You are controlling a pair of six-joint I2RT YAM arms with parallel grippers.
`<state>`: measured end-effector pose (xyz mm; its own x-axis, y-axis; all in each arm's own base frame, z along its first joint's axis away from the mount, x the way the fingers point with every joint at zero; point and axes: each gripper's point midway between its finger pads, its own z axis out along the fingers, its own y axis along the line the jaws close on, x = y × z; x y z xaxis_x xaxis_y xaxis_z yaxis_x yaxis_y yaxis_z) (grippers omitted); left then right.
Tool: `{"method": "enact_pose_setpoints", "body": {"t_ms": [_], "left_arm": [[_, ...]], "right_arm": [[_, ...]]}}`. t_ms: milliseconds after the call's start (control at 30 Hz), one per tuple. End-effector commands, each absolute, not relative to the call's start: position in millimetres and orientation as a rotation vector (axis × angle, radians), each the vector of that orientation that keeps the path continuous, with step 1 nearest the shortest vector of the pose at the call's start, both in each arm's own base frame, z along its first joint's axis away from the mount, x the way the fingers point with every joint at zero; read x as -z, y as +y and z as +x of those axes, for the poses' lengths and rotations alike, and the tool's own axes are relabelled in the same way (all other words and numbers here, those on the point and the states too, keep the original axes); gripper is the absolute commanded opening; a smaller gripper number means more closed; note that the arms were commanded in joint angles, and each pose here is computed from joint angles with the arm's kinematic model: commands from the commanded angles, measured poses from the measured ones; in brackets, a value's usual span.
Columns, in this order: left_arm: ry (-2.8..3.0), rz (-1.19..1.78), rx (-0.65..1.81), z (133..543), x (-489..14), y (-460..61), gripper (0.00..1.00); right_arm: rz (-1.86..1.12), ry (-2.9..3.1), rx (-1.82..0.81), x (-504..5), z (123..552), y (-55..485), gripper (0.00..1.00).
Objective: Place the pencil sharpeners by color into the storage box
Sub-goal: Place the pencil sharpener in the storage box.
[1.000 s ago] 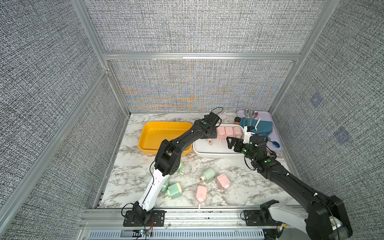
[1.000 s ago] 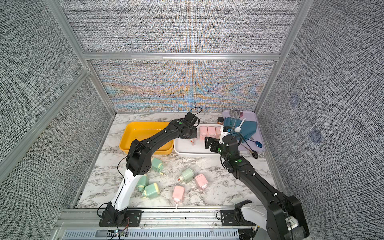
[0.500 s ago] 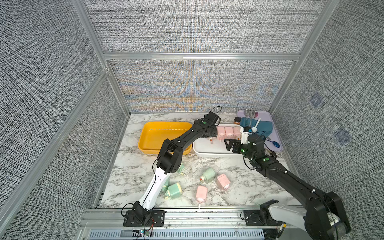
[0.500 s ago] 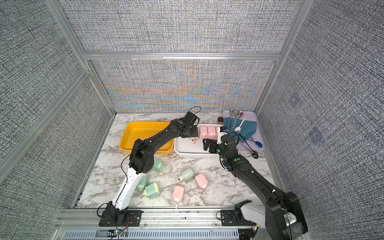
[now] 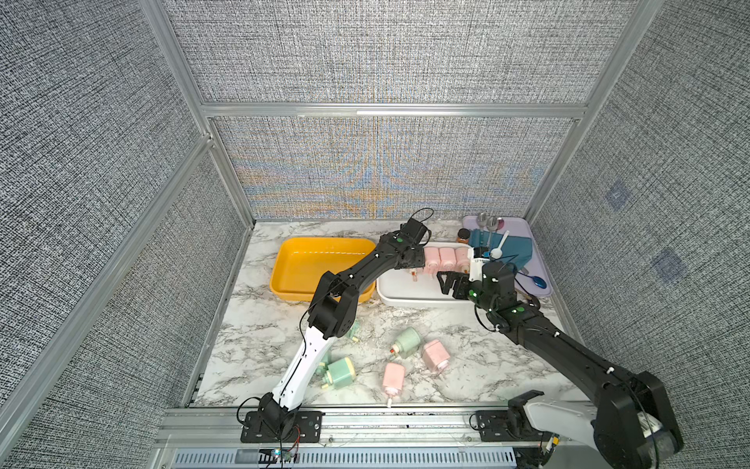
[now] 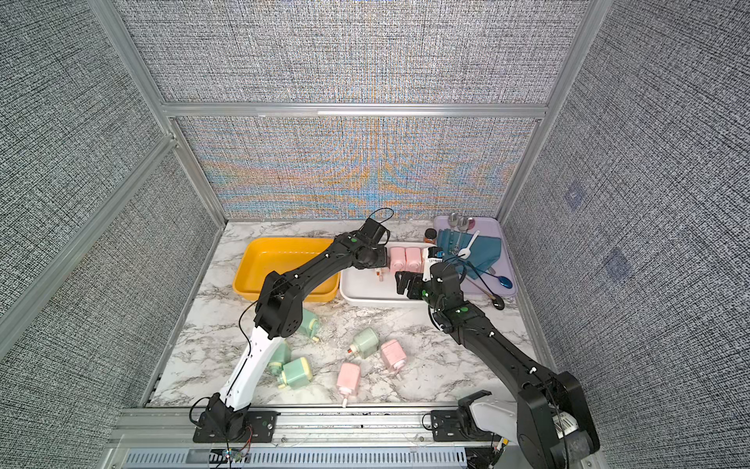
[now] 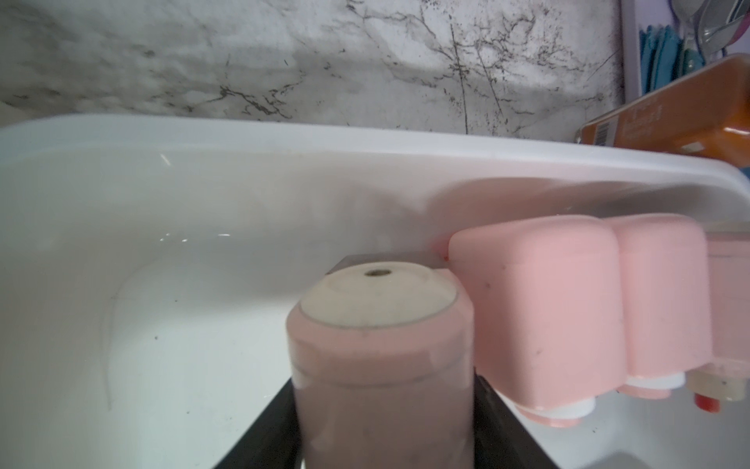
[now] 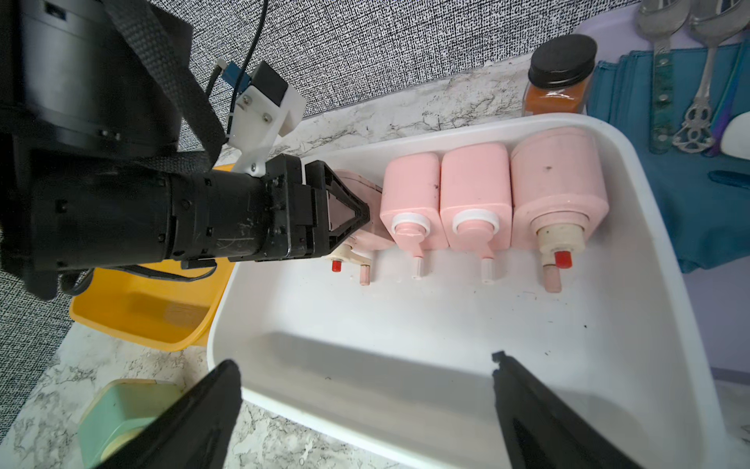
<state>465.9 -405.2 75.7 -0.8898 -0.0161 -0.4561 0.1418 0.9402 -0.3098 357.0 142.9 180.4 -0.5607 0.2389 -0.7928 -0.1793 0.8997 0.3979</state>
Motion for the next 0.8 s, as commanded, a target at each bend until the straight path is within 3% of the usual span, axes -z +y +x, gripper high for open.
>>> {"method": "enact_pose_setpoints", "body": {"t_ms": [0,133,333,567,767], "left_arm": [[2.641,0.129,0.477,463.4,-69.9,-409.0,0.37],[2.646,0.122,0.487,463.5,-66.6,-410.7,0.44],[2.652,0.107,0.513,464.4,-64.0,-415.3,0.46],[2.662,0.091,0.528,463.6,-62.9,-415.8,0.67],[2.652,0.085,0.548,464.3,-67.9,-418.3,0.73]], "right_arm": [[0.035,2.091,-0.544,-182.9,358.2,143.6,0.99],[0.034,2.092,-0.545,-182.9,358.1,143.7,0.99],[0.037,2.092,-0.549,-182.7,357.5,144.1,0.99],[0.037,2.089,-0.548,-183.6,356.7,143.6,0.99],[0.035,2.088,-0.55,-185.0,357.3,144.1,0.99]]}}
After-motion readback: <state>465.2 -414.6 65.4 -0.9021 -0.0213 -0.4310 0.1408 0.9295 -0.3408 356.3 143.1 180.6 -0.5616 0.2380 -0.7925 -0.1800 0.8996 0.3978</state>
